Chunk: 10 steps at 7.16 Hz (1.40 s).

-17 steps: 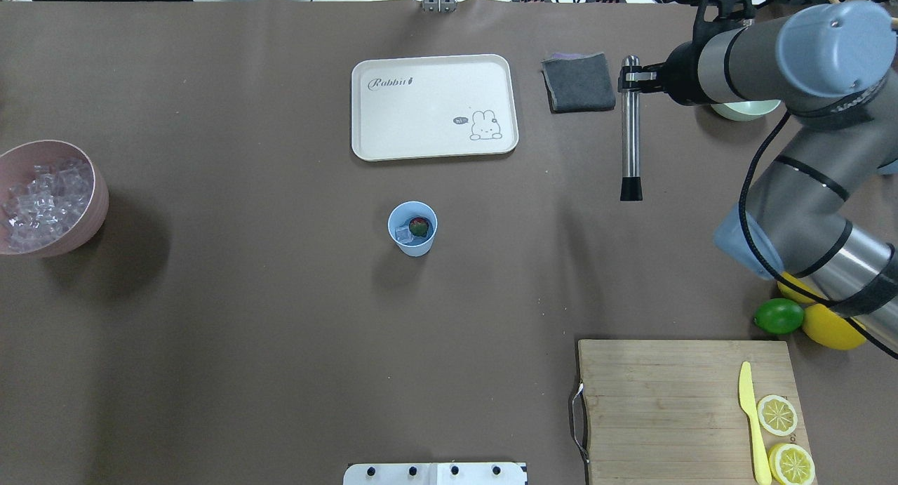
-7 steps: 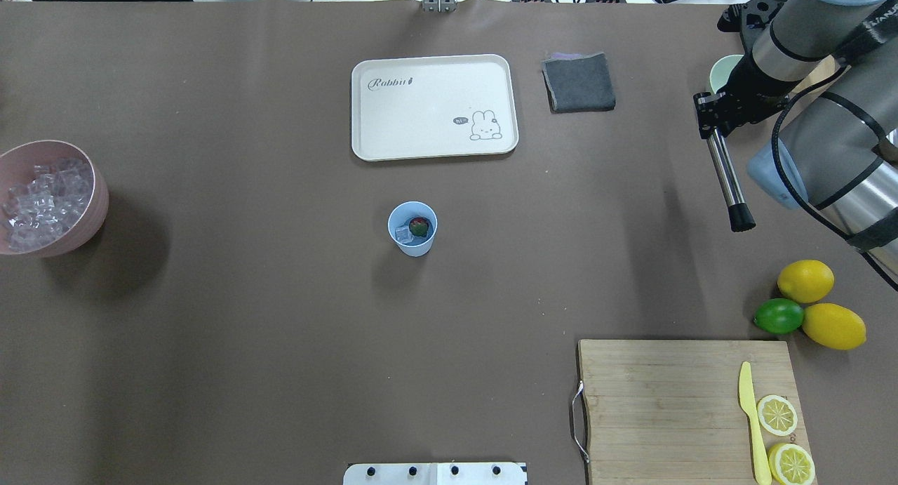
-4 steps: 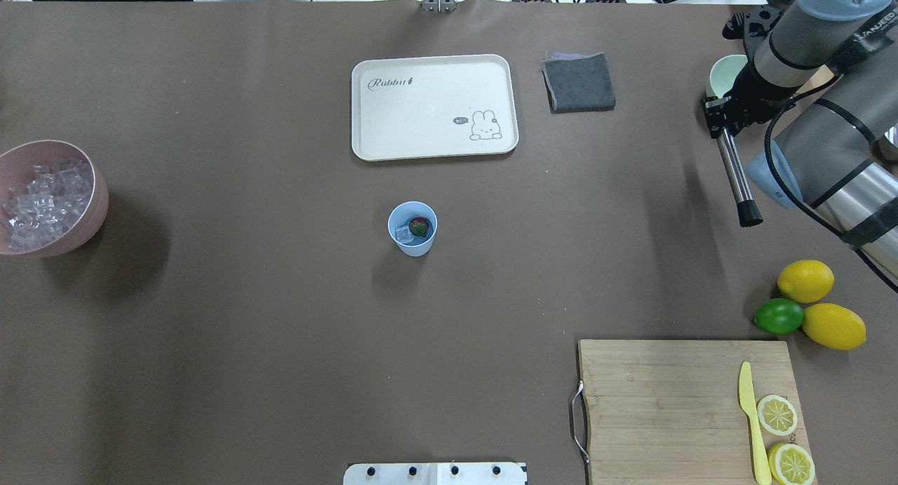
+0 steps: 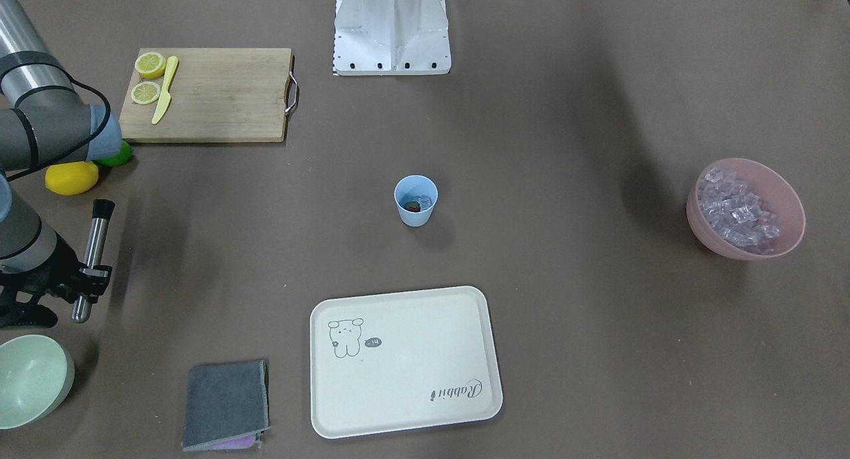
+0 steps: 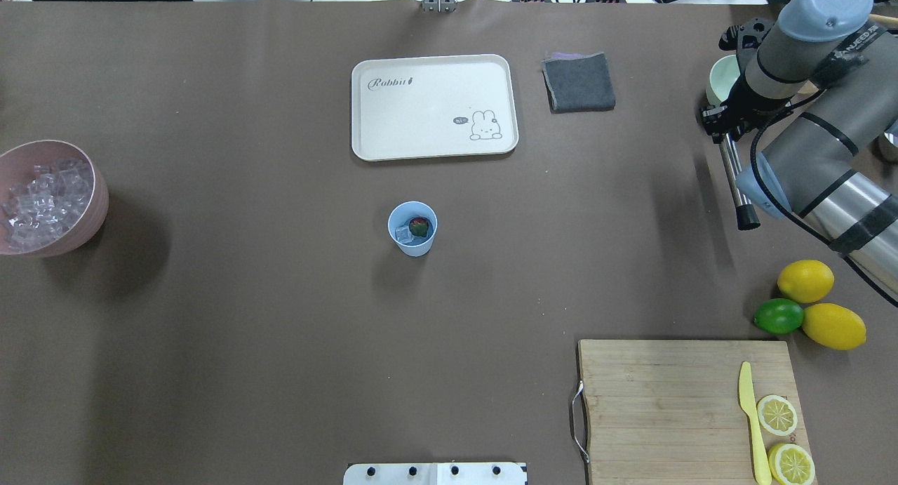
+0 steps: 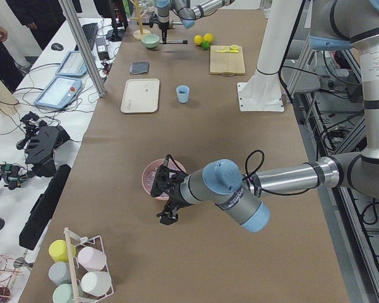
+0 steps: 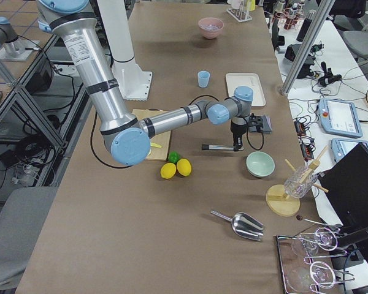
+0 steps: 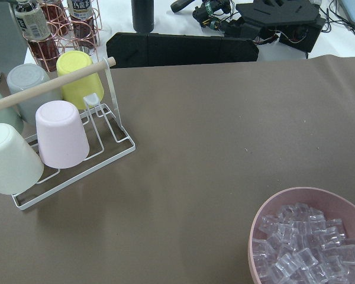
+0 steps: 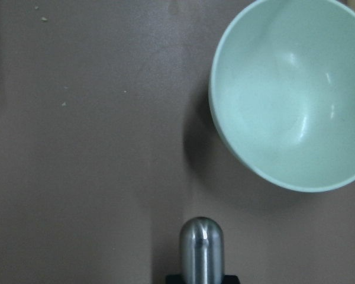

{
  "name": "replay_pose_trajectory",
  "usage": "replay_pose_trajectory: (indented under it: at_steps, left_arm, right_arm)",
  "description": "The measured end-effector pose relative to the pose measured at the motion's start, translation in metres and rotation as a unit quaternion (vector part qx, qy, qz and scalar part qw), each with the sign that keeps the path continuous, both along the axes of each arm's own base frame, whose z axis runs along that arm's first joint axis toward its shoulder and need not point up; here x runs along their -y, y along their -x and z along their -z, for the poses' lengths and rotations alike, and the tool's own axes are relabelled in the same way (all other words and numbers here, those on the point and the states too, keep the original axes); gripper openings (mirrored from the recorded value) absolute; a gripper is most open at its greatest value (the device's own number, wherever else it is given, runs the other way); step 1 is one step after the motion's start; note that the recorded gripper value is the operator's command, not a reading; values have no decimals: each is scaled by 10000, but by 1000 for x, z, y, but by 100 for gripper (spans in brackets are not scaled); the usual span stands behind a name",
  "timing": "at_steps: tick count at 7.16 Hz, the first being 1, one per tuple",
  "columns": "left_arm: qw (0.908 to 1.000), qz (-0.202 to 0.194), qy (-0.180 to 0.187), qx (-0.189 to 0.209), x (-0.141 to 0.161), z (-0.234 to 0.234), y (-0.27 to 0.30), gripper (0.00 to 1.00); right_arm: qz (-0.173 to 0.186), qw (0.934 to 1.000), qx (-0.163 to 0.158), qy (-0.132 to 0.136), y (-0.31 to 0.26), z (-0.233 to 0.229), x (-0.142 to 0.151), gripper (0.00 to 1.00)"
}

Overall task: Mash ice and strawberries in cup
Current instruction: 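Lower the muddler onto the table with the right gripper and release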

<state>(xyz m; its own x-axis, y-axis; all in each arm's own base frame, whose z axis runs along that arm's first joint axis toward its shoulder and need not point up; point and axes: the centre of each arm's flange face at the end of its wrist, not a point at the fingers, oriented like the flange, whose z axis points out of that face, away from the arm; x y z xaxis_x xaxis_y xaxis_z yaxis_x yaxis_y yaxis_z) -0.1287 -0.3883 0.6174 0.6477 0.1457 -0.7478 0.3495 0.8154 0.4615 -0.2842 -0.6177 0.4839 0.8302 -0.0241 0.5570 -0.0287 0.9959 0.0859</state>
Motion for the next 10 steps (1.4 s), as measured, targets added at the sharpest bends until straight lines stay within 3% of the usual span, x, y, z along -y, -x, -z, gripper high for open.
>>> replay_pose_trajectory:
  at_steps: [3,10]
  left_arm:
    - [10000,-5,1,0,3,0,0,98]
    - [10000,-22,-6,-7,5,0,0,98]
  right_arm:
    - [108,9999,-112,-58,31,3,-11,0]
    - [276,9994,-208,11,44,-14,-22,0]
